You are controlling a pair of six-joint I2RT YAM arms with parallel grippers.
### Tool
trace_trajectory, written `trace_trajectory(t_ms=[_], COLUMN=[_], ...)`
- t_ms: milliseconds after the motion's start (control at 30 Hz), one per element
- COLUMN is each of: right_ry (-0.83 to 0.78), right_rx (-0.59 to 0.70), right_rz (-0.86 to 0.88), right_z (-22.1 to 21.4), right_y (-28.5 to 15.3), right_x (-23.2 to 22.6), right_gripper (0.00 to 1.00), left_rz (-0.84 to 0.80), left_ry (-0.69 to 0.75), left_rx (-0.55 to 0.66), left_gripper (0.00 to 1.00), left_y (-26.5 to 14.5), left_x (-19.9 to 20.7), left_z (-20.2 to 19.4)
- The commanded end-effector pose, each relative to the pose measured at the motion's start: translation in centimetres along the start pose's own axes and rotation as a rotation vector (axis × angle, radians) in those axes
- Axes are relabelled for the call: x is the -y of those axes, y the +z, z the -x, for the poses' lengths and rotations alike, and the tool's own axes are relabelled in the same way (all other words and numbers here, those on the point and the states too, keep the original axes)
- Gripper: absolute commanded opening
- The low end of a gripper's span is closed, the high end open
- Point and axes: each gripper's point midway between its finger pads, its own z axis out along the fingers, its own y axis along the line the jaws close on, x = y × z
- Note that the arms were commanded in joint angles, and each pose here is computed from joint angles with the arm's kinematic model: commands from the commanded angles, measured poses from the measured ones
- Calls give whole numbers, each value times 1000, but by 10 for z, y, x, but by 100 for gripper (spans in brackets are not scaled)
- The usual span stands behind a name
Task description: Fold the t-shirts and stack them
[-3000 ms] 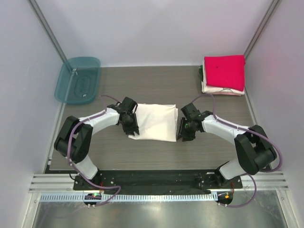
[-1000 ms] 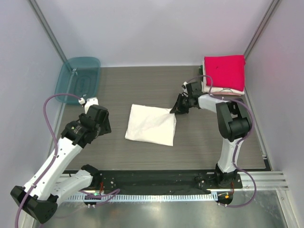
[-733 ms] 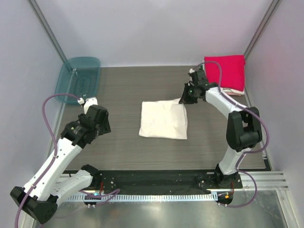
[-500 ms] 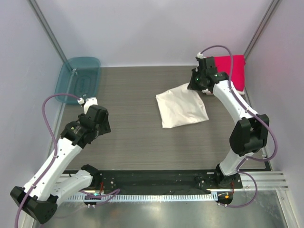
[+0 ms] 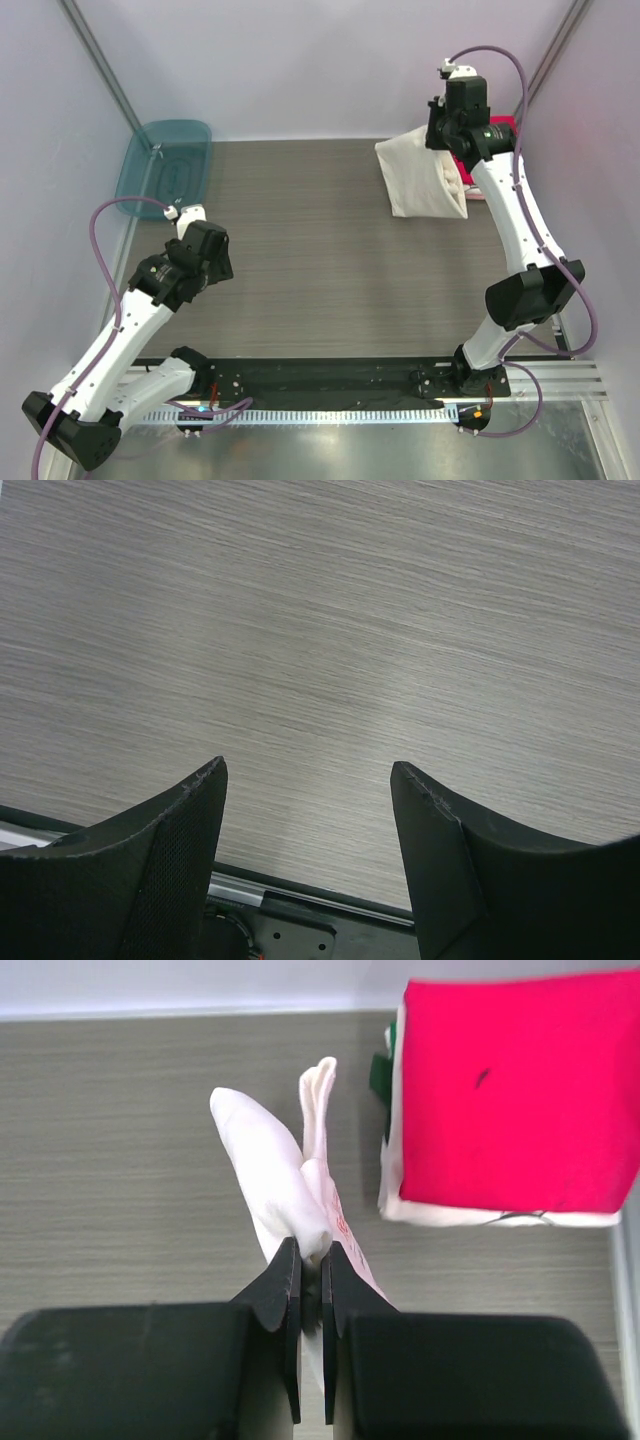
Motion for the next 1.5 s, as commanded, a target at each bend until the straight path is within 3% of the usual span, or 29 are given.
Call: trace_trajectory(t_ms=[0, 533, 1467], right_ry=[-29, -53, 28], right_rx=[204, 333, 330], right_rz=[-37, -47, -21], right_z=[68, 125, 137], right_y=[-43, -53, -15], right_x=[16, 35, 100], right_gripper=[1, 1, 1], left_rz=[14, 6, 31], left_ry=[-38, -47, -25], left_rx=[37, 48, 10], left_gripper=[67, 66, 65], left_y=[1, -1, 7], left_x=[-2, -3, 0], left_z=[8, 8, 3])
